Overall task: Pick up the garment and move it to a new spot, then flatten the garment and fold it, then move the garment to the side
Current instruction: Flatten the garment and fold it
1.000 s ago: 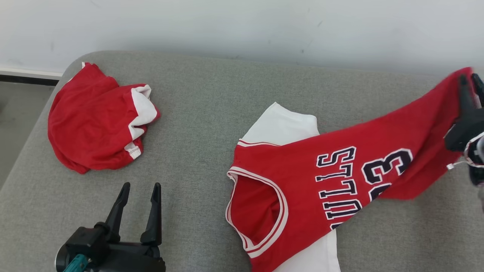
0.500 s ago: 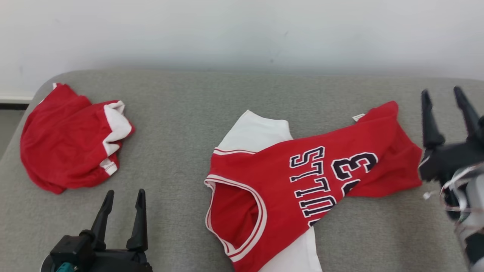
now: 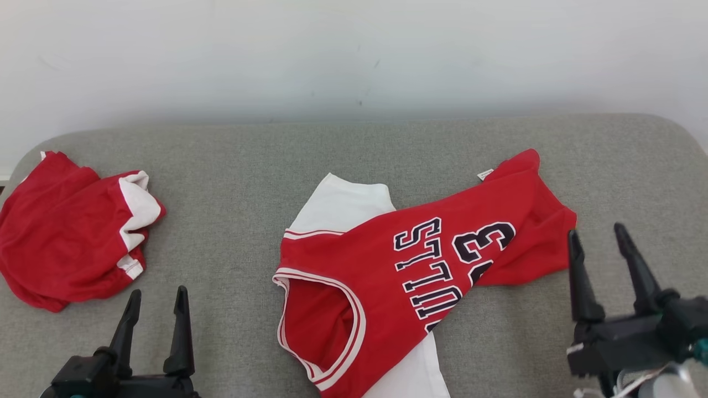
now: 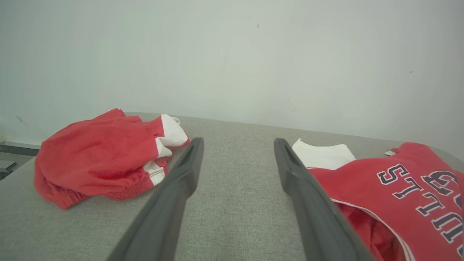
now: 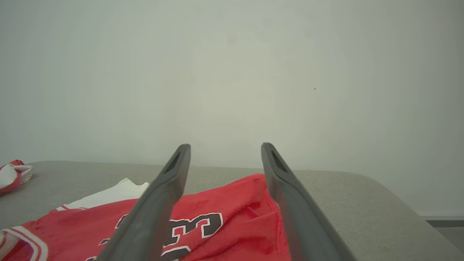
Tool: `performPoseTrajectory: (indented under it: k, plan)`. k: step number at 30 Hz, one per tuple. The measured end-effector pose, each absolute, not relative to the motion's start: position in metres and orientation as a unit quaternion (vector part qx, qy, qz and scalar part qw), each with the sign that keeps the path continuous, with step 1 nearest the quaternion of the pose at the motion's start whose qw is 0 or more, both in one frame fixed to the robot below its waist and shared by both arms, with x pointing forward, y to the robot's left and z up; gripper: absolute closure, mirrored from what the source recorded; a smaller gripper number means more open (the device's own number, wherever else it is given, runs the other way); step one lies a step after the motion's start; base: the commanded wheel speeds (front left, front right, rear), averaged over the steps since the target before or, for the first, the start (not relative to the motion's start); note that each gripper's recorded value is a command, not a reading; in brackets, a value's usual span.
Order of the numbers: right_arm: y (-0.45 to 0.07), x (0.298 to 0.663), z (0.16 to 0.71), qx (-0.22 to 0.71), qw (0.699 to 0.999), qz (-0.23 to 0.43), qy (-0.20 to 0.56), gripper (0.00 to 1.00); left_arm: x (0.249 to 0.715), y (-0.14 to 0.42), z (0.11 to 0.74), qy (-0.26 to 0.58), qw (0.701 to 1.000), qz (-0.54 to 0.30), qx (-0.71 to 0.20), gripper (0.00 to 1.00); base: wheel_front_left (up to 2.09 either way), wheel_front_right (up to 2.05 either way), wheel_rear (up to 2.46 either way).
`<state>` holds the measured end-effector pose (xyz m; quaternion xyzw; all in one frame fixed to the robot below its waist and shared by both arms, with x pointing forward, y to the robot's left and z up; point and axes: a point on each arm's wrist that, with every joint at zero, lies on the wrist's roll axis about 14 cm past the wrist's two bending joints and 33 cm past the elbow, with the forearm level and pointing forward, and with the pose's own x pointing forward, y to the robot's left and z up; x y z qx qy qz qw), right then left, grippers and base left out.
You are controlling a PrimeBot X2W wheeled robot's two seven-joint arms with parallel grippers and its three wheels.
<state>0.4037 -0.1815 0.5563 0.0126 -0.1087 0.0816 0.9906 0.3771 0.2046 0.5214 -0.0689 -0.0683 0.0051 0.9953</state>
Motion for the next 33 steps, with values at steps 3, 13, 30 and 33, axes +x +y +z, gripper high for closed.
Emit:
performPoseTrajectory:
  k: [3, 13, 30, 33]
  plan:
    - [-0.174, 0.390, 0.549, 0.024, 0.991, 0.082, -0.102, 0.00, 0.373, 0.208, 0.518, -0.064, 0.996, 0.011, -0.067, 0.00, 0.00, 0.00, 0.00]
    - [-0.166, 0.372, 0.536, 0.042, 0.992, 0.078, -0.086, 0.00, 0.367, 0.215, 0.513, -0.055, 0.996, 0.024, -0.061, 0.00, 0.00, 0.00, 0.00]
    - [-0.161, 0.376, 0.537, 0.040, 0.992, 0.085, -0.087, 0.00, 0.348, 0.119, 0.477, 0.010, 0.990, -0.117, -0.075, 0.00, 0.00, 0.00, 0.00]
    - [-0.163, 0.378, 0.538, 0.039, 0.992, 0.083, -0.088, 0.00, 0.340, 0.101, 0.467, 0.029, 0.985, -0.149, -0.077, 0.00, 0.00, 0.00, 0.00]
